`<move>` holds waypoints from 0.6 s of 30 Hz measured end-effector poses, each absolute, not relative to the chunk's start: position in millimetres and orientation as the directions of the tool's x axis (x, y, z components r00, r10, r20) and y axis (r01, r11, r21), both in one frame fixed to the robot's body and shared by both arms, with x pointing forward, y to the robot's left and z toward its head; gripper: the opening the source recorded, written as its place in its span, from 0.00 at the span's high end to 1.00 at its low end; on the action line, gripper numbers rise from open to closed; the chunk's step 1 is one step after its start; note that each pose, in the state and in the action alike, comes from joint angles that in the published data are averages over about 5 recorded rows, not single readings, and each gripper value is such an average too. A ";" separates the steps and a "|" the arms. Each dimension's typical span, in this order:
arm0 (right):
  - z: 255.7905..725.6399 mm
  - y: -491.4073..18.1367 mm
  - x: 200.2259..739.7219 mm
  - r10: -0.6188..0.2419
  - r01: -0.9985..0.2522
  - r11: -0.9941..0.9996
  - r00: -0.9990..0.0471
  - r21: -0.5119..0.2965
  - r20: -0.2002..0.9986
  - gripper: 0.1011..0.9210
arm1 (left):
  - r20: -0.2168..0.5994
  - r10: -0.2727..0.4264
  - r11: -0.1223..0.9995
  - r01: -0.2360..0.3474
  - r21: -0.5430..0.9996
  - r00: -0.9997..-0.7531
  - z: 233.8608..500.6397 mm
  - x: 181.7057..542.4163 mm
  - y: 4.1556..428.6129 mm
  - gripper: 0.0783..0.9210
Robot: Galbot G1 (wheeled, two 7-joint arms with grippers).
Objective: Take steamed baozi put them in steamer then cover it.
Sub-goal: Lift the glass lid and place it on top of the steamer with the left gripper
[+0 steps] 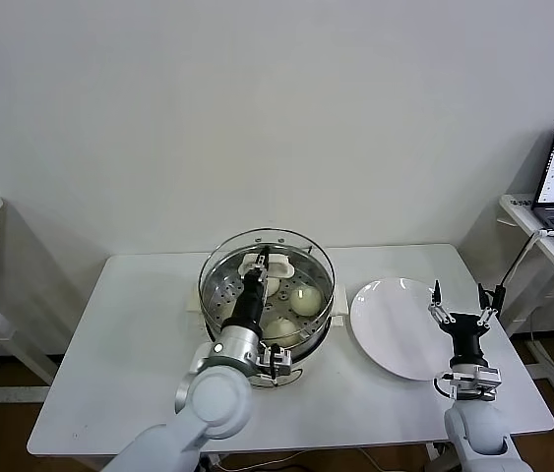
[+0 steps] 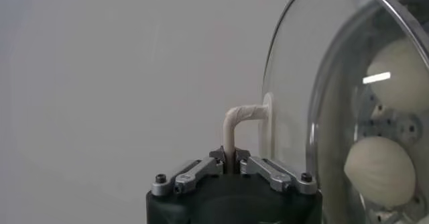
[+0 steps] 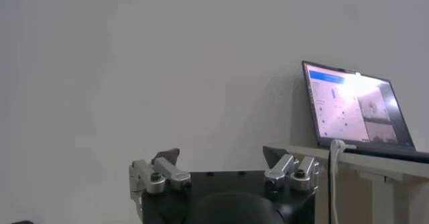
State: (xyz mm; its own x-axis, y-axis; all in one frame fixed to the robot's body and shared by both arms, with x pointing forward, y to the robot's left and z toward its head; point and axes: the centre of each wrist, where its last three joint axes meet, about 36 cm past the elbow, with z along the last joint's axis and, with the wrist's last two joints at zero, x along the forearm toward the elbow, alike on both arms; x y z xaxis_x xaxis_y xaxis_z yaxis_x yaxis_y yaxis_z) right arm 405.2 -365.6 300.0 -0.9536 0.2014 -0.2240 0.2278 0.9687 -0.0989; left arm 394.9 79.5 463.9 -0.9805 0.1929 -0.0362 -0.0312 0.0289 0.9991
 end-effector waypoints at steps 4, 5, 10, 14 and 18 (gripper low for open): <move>299.6 -365.3 406.9 0.201 0.227 0.969 -0.954 -0.100 -0.224 0.12 | -0.021 0.180 0.023 -0.017 1.000 -0.983 459.7 394.8 73.4 0.87; 299.7 -365.1 407.1 0.200 0.227 0.969 -0.954 -0.100 -0.225 0.12 | -0.018 0.177 0.024 -0.014 1.000 -0.984 458.9 394.9 72.0 0.87; 298.5 -365.1 406.8 0.200 0.226 0.969 -0.954 -0.100 -0.223 0.12 | -0.004 0.162 0.021 0.000 1.000 -0.987 455.2 396.7 68.0 0.87; 297.6 -365.9 406.7 0.201 0.227 0.969 -0.954 -0.101 -0.222 0.12 | 0.006 0.155 0.016 0.009 1.000 -0.988 451.0 397.3 66.7 0.87; 297.4 -365.6 407.3 0.201 0.227 0.969 -0.954 -0.100 -0.223 0.12 | 0.016 0.152 0.016 0.019 1.000 -0.988 446.9 397.4 64.1 0.87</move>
State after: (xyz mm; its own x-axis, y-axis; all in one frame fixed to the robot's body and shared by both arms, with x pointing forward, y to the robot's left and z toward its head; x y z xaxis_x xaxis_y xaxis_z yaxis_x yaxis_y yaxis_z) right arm 407.3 -365.6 297.4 -0.9540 0.2009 -0.2226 0.2274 0.9686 -0.1004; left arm 397.4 64.1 446.9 -0.9883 0.1518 0.0165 0.0190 0.0155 0.9997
